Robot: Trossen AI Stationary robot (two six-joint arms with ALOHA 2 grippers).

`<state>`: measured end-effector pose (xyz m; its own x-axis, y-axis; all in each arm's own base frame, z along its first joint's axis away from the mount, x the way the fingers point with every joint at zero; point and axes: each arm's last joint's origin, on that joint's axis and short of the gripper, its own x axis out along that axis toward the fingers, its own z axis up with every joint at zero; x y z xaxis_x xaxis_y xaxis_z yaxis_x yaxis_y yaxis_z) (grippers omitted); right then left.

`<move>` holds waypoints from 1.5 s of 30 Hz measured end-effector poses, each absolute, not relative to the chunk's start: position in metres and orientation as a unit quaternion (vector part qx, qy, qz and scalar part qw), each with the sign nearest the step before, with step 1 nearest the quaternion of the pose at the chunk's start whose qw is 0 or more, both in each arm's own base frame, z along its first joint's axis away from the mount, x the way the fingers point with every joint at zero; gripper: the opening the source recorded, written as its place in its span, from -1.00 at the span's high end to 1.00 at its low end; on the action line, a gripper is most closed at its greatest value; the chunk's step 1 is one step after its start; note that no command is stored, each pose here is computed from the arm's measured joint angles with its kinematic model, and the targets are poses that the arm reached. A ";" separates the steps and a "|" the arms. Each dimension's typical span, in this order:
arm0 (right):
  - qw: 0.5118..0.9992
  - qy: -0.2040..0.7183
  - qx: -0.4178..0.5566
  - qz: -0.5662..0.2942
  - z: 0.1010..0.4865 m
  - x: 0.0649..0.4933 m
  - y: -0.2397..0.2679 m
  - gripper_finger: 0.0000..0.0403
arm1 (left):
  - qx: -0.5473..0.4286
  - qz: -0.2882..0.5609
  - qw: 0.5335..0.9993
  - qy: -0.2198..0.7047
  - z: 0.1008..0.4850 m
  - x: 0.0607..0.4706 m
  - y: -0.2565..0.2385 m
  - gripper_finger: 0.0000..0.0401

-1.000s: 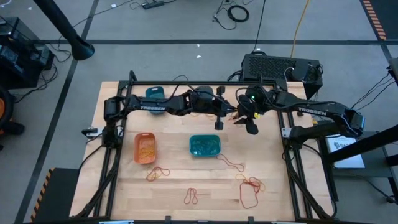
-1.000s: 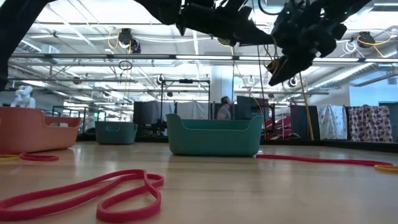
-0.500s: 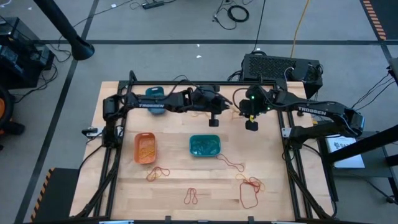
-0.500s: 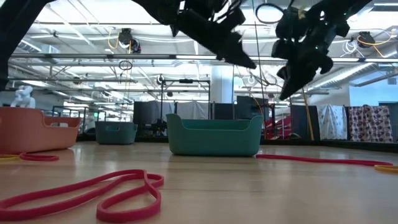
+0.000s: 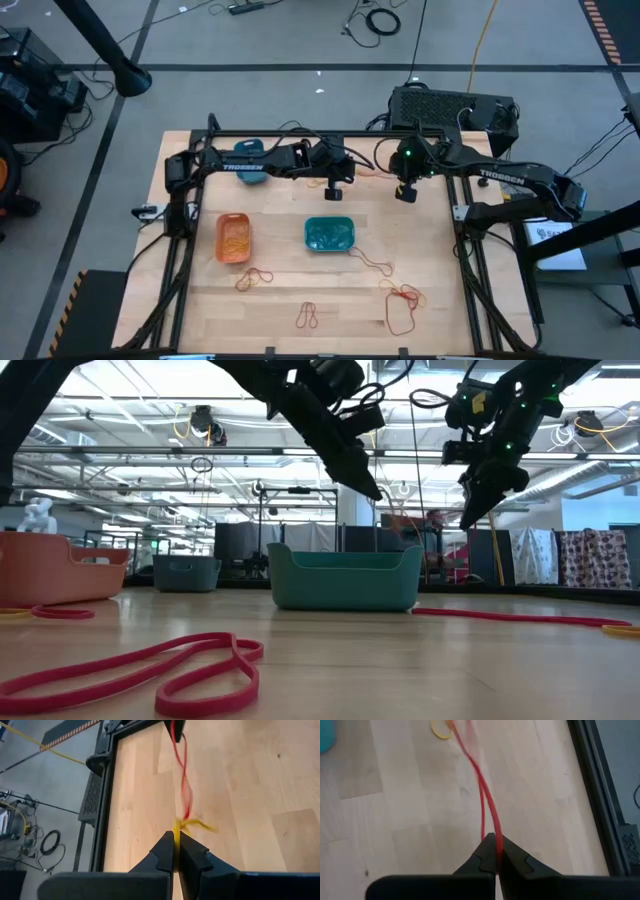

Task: Sort rubber bands into baskets
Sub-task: Put the yellow rubber band into the orange bin

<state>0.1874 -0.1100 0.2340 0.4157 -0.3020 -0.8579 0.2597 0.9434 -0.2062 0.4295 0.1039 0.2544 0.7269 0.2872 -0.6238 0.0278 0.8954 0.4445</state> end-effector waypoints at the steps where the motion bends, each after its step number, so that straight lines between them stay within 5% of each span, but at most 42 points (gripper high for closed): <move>1: 0.841 0.514 -0.021 -0.168 0.234 0.187 -0.110 1.00 | 0.217 0.071 0.903 0.365 0.254 0.429 0.104 0.93; 26: 0.806 0.545 -0.017 -0.230 0.232 0.180 -0.113 1.00 | 0.301 0.166 0.746 0.571 0.234 0.397 0.112 0.93; 34: 0.805 0.545 -0.009 -0.234 0.232 0.179 -0.113 1.00 | 0.298 0.173 0.764 0.545 0.237 0.402 0.113 0.93; 41: 0.828 0.524 0.013 -0.200 0.232 0.183 -0.112 1.00 | 0.261 0.108 0.878 0.385 0.254 0.427 0.110 0.93; 45: 0.828 0.524 0.022 -0.199 0.232 0.183 -0.111 1.00 | 0.261 0.104 0.906 0.316 0.264 0.436 0.111 0.93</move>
<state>0.1828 -0.1112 0.2321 0.3729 -0.3057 -0.8761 0.3525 0.9200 -0.1710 0.4356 0.1105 0.2637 0.7792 0.3536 -0.5176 -0.0243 0.8421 0.5388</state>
